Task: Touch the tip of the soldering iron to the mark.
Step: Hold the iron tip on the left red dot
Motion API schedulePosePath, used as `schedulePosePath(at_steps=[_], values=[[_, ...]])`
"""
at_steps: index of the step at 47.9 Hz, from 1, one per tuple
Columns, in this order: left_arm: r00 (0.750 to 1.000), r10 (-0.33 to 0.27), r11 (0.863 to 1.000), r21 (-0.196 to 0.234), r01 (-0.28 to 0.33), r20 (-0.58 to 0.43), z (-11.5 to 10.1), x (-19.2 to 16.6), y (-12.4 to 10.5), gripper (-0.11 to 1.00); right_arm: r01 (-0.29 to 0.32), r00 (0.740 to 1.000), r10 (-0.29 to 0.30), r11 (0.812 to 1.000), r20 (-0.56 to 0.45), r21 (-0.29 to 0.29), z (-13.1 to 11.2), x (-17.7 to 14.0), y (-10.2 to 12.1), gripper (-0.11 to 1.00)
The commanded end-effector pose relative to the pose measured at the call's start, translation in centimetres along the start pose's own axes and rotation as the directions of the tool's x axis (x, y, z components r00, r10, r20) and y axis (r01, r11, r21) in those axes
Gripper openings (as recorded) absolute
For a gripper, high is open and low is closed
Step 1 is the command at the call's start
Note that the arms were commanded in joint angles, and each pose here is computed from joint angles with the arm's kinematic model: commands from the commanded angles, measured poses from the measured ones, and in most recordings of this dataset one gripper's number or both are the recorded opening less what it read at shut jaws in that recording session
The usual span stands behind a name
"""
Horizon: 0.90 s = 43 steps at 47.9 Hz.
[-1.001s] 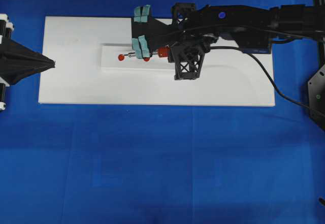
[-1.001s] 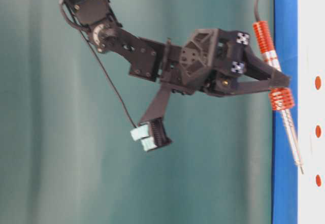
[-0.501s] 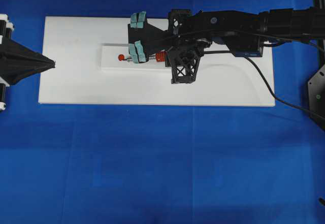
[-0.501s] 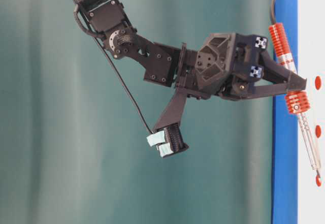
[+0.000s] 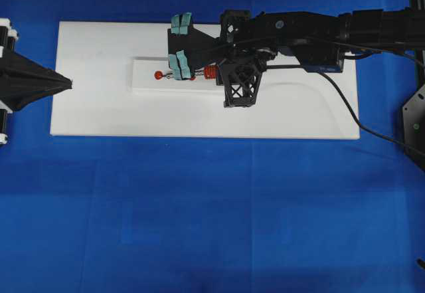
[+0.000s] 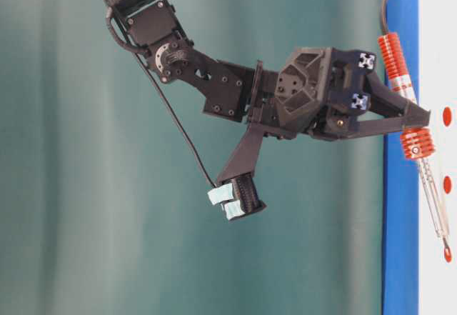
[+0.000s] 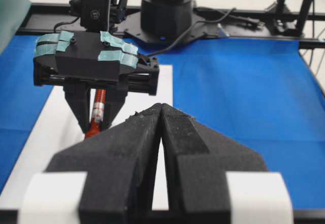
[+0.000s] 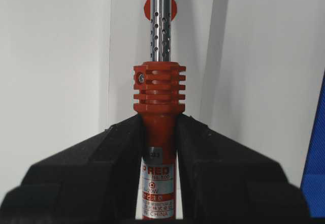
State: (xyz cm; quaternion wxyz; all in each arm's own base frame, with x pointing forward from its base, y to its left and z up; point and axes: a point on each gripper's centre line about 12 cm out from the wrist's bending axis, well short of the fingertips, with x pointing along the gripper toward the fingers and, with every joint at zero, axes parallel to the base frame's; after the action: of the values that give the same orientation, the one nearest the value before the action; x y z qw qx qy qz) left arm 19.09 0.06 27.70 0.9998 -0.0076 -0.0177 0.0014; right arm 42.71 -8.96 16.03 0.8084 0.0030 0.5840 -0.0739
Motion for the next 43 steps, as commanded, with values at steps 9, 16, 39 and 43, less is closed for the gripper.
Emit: schedulePosePath(at_steps=[9, 16, 39, 43], values=[[1.0, -0.001, 1.0, 0.001, 0.001, 0.011, 0.4, 0.15, -0.01, 0.0, 0.007, 0.999, -0.007, 1.0, 0.044, 0.004, 0.97, -1.25, -0.44, 0.06], [1.0, -0.001, 1.0, 0.001, 0.001, 0.011, 0.4, 0.15, -0.01, 0.0, 0.007, 0.999, -0.007, 1.0, 0.042, 0.004, 0.96, -1.18, -0.44, 0.06], [1.0, -0.001, 1.0, 0.001, 0.001, 0.011, 0.4, 0.15, -0.01, 0.0, 0.007, 0.999, -0.007, 1.0, 0.042, 0.004, 0.95, -1.25, -0.44, 0.06], [1.0, -0.001, 1.0, 0.003, 0.001, 0.011, 0.4, 0.15, -0.02, 0.0, 0.007, 0.999, -0.007, 1.0, 0.042, 0.004, 0.95, -1.25, -0.44, 0.06]])
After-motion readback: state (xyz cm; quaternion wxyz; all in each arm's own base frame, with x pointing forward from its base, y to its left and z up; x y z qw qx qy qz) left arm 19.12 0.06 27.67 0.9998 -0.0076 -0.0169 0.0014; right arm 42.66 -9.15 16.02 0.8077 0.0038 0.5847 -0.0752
